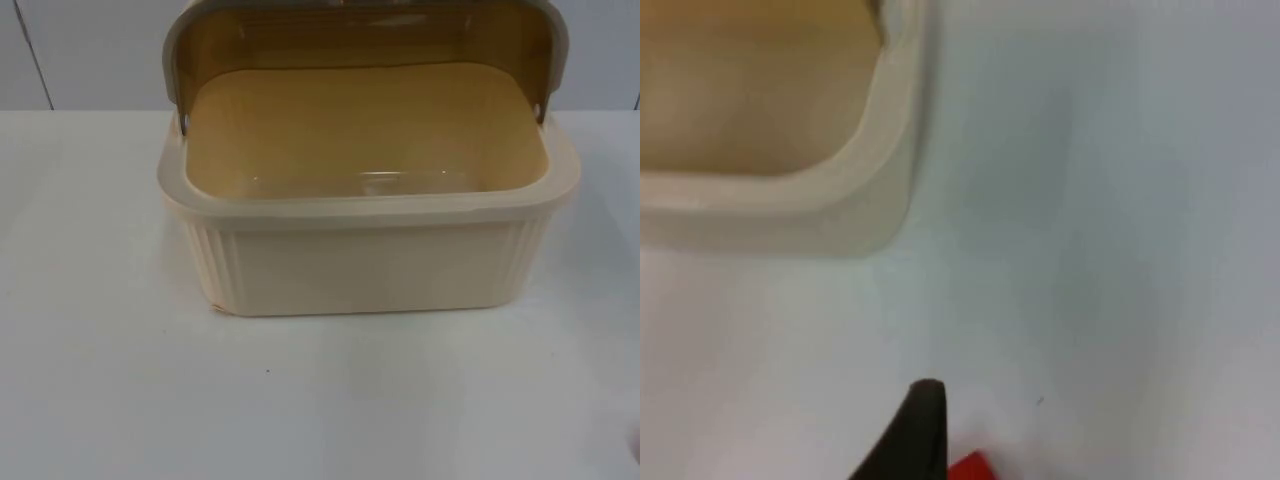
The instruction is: Open the box lid with the left hand, place the block into the box with the right hand, then close the box lid with the left hand.
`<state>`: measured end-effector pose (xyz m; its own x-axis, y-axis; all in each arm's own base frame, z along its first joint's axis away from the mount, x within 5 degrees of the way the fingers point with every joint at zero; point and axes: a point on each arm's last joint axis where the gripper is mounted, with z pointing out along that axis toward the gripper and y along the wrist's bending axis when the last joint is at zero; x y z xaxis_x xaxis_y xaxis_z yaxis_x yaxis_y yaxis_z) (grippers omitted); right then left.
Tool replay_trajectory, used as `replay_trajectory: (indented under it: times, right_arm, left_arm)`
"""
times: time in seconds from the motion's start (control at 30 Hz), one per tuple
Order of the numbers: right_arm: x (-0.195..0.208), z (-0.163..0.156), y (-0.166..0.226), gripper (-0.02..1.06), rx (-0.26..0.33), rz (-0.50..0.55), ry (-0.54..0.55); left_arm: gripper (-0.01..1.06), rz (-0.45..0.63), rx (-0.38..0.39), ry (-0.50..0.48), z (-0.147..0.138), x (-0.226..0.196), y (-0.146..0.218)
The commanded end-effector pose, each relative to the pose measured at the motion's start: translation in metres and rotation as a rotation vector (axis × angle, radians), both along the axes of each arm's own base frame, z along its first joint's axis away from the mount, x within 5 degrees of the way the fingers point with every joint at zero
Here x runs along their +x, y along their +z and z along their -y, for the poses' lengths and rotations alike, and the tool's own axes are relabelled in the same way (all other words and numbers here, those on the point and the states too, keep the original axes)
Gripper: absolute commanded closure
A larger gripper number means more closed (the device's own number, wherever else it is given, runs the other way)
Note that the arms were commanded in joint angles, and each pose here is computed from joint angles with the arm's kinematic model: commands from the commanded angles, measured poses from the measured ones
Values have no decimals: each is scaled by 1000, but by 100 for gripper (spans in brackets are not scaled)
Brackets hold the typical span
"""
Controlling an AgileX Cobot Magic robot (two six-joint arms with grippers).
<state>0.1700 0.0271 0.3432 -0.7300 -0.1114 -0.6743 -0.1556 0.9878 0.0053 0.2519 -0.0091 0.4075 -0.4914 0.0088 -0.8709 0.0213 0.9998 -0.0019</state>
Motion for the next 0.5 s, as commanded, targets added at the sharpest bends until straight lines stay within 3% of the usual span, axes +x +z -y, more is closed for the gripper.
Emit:
replay_trajectory:
  times: [0.0,0.2,0.3,0.47]
  right_arm:
    - [5,-10,-17,11,3,-77,52]
    - [17,-18,-45,11,-41,-195,109]
    - [26,-20,-69,11,-96,-255,188]
    - [28,-25,-94,11,-95,-285,259]
  left_arm:
    - [0,4,-5,0,1,-2,0]
    - [0,6,-4,0,1,-2,0]
    - [0,6,-4,0,1,-2,0]
    - [0,2,-4,1,1,-2,0]
